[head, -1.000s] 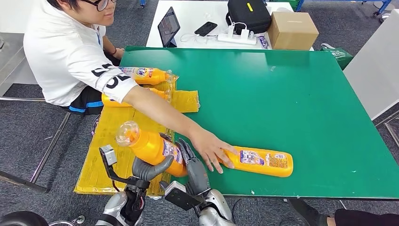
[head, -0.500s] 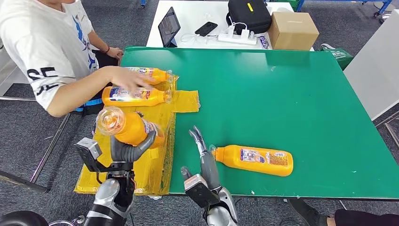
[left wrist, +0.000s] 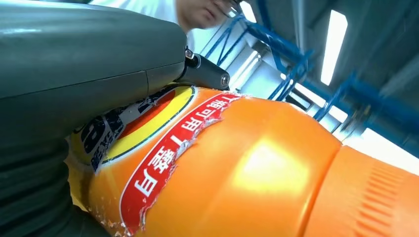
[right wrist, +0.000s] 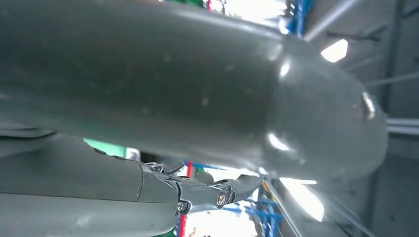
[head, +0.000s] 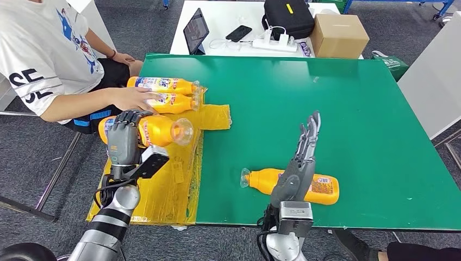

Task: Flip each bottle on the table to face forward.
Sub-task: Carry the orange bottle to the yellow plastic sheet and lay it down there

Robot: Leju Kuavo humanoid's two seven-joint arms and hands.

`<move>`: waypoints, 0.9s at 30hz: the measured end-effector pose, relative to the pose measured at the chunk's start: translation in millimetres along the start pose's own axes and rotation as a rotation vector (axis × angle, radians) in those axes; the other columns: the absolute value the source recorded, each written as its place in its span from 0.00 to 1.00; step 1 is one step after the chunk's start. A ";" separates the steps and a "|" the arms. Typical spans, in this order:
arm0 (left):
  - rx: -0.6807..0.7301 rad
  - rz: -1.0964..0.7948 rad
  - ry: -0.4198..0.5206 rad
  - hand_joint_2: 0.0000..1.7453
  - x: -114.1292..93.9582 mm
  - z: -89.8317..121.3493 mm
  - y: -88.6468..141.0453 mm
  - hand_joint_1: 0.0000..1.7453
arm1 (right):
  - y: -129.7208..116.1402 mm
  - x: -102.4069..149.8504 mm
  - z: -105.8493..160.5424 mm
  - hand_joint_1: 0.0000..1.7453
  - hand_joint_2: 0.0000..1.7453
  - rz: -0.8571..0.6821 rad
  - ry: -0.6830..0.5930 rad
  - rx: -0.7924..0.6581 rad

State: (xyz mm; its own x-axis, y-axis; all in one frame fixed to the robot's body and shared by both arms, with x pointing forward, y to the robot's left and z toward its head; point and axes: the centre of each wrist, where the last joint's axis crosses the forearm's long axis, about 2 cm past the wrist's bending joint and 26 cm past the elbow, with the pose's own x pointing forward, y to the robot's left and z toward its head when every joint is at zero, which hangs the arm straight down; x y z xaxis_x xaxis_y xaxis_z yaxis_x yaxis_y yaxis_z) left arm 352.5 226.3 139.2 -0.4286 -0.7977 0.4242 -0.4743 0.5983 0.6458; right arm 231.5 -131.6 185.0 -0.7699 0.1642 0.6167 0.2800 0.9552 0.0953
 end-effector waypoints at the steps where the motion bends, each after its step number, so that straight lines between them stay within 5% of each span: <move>1: -0.037 -0.045 -0.006 1.00 -4.7 -0.2 -3.2 1.00 | -1.3 1.4 -2.9 0.00 0.00 0.001 -0.011 -0.009; 9: -0.136 -0.121 -0.003 1.00 -18.2 1.8 -12.2 1.00 | -4.9 6.5 -11.7 0.00 0.00 0.003 -0.047 -0.036; 18: -0.530 -0.205 0.040 1.00 -49.4 4.0 -27.2 1.00 | -13.6 15.9 -27.6 0.00 0.00 -0.002 -0.104 -0.093; 27: -0.746 -0.184 0.067 1.00 -69.1 8.3 -26.9 1.00 | -16.2 9.9 -27.0 0.00 0.00 -0.031 -0.067 -0.103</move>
State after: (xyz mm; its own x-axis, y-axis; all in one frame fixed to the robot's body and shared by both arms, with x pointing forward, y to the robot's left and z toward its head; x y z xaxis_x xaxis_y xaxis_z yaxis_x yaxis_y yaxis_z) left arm 388.5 266.0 87.2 -0.3346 -0.8965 0.2905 0.1209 0.2649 0.9567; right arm 234.8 -152.1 210.7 -0.8146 0.1547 0.5590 0.3105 0.9303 0.1950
